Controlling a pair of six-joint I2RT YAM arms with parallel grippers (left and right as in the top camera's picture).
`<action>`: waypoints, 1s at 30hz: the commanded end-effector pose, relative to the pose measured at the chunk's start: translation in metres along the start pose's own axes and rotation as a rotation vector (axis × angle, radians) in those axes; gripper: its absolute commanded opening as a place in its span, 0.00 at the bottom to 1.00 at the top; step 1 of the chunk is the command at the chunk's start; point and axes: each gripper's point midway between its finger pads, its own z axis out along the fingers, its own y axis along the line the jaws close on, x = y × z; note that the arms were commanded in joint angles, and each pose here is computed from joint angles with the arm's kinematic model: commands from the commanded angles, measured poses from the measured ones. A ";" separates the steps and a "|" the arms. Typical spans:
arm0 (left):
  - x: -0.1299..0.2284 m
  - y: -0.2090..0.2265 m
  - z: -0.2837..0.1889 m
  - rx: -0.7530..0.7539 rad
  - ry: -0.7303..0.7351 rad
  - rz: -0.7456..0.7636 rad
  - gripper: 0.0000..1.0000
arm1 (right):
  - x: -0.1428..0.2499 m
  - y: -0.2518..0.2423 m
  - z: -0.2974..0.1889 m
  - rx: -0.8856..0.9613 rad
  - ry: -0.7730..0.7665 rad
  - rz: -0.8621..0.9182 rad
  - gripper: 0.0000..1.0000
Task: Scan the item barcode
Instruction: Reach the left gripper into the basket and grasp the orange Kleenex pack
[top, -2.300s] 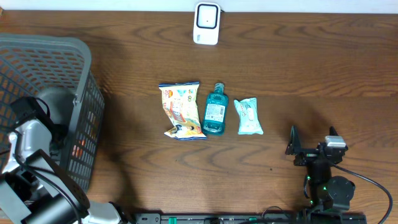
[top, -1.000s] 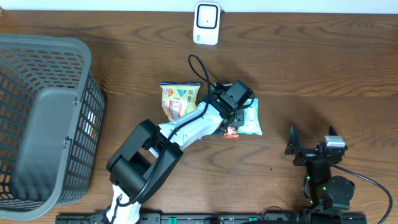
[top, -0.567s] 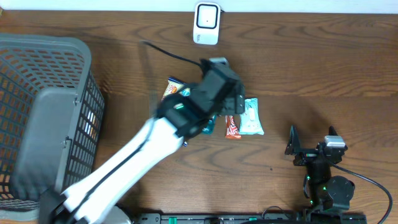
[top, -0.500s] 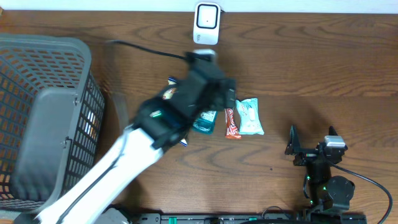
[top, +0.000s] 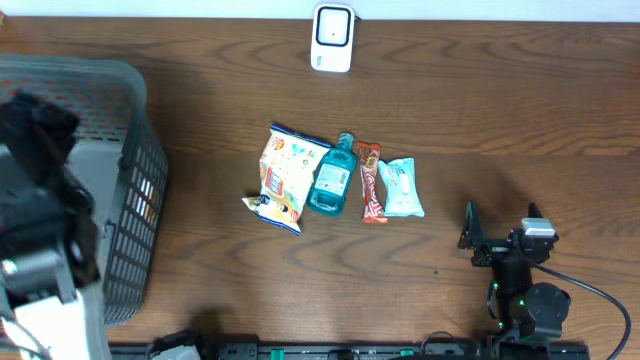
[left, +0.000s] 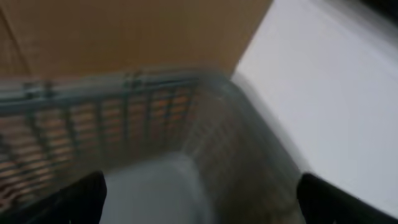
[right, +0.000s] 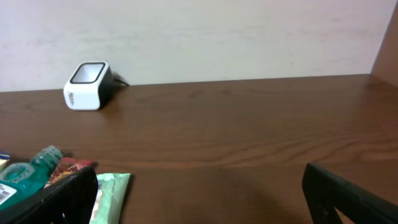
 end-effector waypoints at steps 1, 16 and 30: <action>0.055 0.014 0.044 0.013 0.329 -0.014 0.98 | 0.001 0.002 0.000 -0.008 0.001 0.012 0.99; 0.236 0.046 0.117 -0.015 1.134 0.232 0.91 | 0.001 0.002 0.000 -0.008 0.001 0.012 0.99; 0.305 0.038 0.124 0.302 1.389 0.373 0.93 | 0.001 0.002 0.000 -0.008 0.001 0.012 0.99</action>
